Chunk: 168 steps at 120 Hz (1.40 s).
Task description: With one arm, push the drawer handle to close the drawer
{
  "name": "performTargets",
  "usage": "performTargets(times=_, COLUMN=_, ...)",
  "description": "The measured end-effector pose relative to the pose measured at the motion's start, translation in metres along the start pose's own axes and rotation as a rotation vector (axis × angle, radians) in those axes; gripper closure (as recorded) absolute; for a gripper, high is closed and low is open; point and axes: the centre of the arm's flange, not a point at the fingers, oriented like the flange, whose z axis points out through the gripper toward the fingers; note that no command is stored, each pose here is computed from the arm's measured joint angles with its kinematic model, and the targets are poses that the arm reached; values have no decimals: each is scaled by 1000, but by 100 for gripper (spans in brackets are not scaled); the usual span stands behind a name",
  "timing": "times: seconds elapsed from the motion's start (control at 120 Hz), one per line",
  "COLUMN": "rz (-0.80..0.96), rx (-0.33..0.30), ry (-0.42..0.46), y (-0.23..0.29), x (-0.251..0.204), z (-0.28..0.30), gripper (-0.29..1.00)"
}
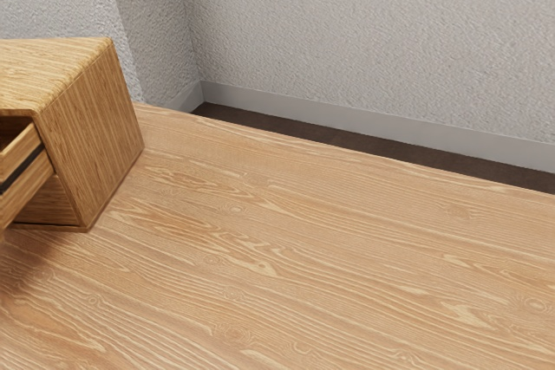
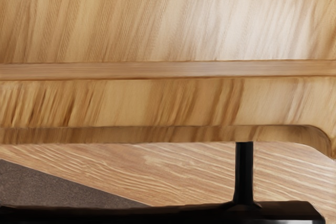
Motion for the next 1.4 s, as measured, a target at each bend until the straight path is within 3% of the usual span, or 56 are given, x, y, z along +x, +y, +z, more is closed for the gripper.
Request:
performTargets(times=0.508, rz=39, rx=14, ry=0, y=38, x=28, z=-3, gripper=79)
performTargets(times=1.4, rz=-4, rx=1, ry=16, y=25, x=93, z=-9, gripper=79)
